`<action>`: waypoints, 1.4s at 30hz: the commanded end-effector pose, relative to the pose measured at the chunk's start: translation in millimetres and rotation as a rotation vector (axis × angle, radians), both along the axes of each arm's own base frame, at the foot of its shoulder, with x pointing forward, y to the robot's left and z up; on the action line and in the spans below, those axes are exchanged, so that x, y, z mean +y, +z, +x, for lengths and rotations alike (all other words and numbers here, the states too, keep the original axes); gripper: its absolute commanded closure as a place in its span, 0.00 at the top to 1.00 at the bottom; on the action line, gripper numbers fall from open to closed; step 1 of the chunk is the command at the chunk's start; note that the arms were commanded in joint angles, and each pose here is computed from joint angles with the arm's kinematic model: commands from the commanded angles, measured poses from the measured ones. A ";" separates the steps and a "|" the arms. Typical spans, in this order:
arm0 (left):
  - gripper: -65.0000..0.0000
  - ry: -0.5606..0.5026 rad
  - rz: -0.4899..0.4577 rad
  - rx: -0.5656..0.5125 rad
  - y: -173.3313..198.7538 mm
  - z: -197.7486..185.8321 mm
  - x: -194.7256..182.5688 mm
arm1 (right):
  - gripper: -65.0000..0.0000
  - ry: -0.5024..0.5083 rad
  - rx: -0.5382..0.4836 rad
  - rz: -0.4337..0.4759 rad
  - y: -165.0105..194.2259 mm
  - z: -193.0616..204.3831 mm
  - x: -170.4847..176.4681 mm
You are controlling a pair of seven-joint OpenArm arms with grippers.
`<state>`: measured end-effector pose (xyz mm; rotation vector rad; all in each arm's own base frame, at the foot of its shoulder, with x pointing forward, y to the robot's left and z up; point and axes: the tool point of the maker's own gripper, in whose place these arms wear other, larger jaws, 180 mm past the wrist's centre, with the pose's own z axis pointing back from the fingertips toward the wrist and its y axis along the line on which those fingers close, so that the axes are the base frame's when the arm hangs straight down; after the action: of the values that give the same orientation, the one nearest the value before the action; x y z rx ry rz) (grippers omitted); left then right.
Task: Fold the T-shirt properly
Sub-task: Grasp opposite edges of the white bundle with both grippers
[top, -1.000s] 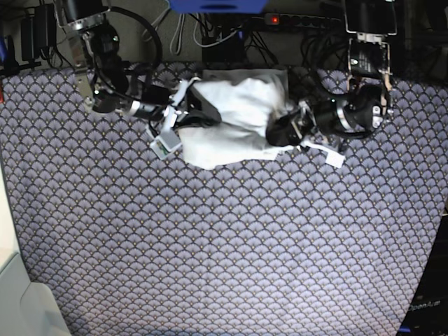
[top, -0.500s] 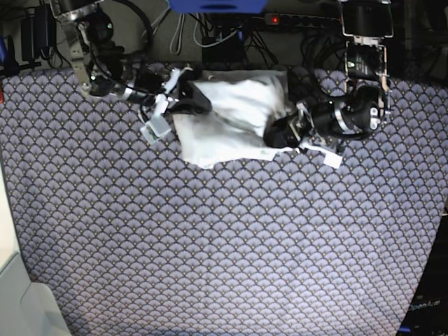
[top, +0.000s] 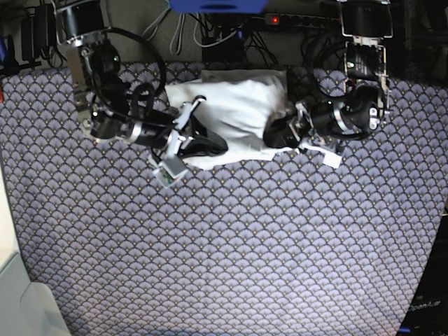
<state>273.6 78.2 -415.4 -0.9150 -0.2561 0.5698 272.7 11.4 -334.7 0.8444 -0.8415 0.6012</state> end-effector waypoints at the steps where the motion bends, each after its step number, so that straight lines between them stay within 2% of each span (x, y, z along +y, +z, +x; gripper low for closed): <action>1: 0.30 -0.026 0.009 0.018 -1.8 -5.6 -1.8 | 0.00 -0.005 -0.044 0.033 14.9 12.4 0.9; 5: 0.30 -0.025 0.011 0.015 -1.4 -4.7 -1.0 | 0.00 -0.023 -0.010 0.024 3.0 24.0 -3.8; 9: 0.30 -0.022 0.014 0.013 -1.5 -4.1 0.0 | 0.00 -0.050 0.069 0.008 -22.8 25.4 -12.6; 16: 0.30 -0.022 0.022 0.010 -1.7 -2.8 0.9 | 0.00 -0.163 0.132 0.072 -53.9 22.7 -33.3; 19: 0.30 -0.022 0.022 0.009 -1.3 -2.2 0.9 | 0.00 -0.194 0.145 0.067 -63.2 22.1 -46.5; 25: 0.30 -0.021 0.016 -0.009 4.5 2.2 0.7 | 0.00 -0.177 0.071 0.056 -41.8 28.5 -51.6; 33: 0.30 -0.043 0.016 -0.159 48.7 20.4 -9.1 | 0.00 -0.129 -0.031 0.067 -7.6 21.9 -43.4; 38: 0.30 -0.032 -0.088 -0.192 70.1 24.0 -17.7 | 0.00 -0.106 -0.052 0.069 0.8 8.0 -39.8; 42: 0.30 0.025 -0.149 -0.205 81.2 28.2 -3.9 | 0.00 -0.107 -0.044 0.056 -2.8 5.1 -43.6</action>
<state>297.7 74.3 -346.6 -1.0855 -0.3922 0.5421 270.1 -30.6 -353.2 0.8175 -0.8864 0.4957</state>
